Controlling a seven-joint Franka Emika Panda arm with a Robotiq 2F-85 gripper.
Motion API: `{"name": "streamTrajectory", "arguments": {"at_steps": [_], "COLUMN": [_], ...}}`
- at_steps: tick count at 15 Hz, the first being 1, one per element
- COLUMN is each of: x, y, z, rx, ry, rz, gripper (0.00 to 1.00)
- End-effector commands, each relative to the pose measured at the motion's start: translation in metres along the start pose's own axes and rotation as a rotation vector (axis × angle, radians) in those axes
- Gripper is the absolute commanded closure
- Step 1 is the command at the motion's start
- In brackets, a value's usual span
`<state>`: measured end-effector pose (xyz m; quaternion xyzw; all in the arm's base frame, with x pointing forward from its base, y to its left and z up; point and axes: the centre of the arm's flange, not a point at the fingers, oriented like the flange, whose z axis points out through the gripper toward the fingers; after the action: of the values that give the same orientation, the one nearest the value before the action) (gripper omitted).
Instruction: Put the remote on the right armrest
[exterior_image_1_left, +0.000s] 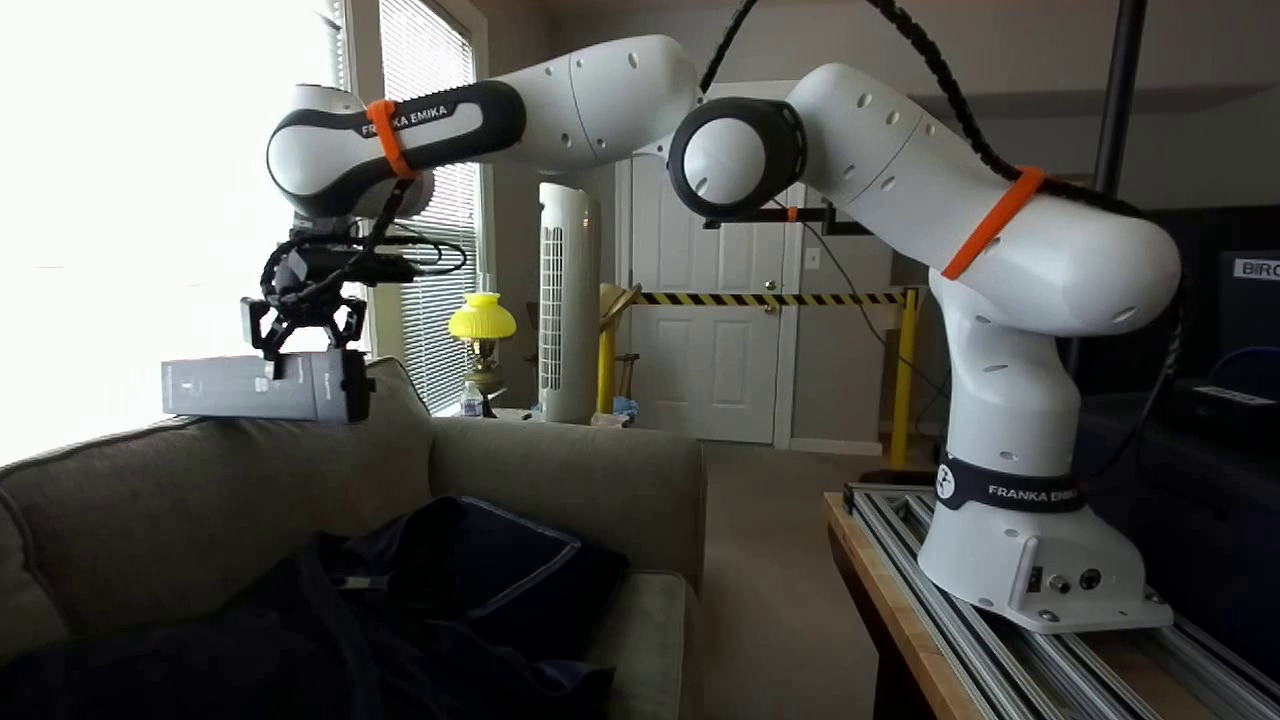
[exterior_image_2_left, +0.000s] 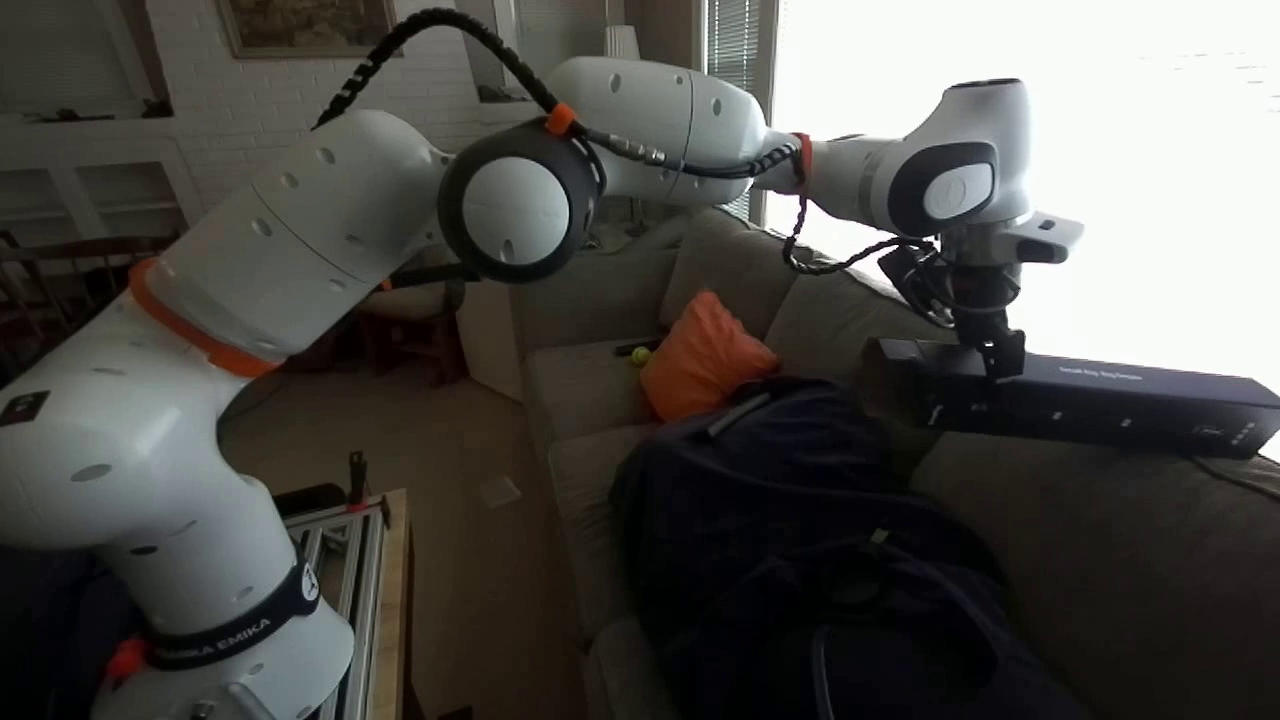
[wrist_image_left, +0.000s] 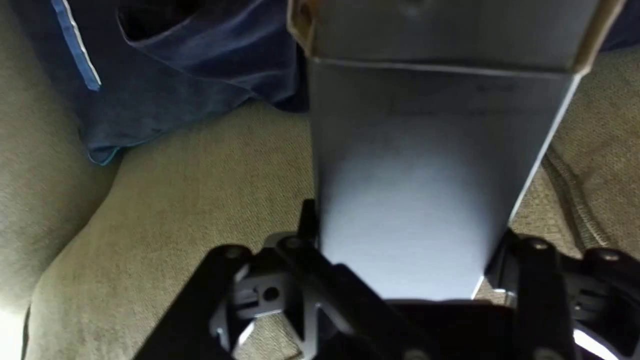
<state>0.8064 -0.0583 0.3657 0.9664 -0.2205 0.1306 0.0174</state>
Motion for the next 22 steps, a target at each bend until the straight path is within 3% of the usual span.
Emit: {"name": "streamTrajectory", "arguments": {"at_steps": [1, 7, 16, 22], "x": [-0.035, -0.050, -0.058, -0.060], "y": [0.057, 0.110, 0.207, 0.259], "z": [-0.007, -0.002, 0.017, 0.031], "rx": [0.048, 0.049, -0.010, -0.069], "ry": [-0.075, -0.107, -0.059, -0.007], "rz": [0.156, 0.407, 0.833, 1.029], "gripper": [0.52, 0.52, 0.52, 0.52]}}
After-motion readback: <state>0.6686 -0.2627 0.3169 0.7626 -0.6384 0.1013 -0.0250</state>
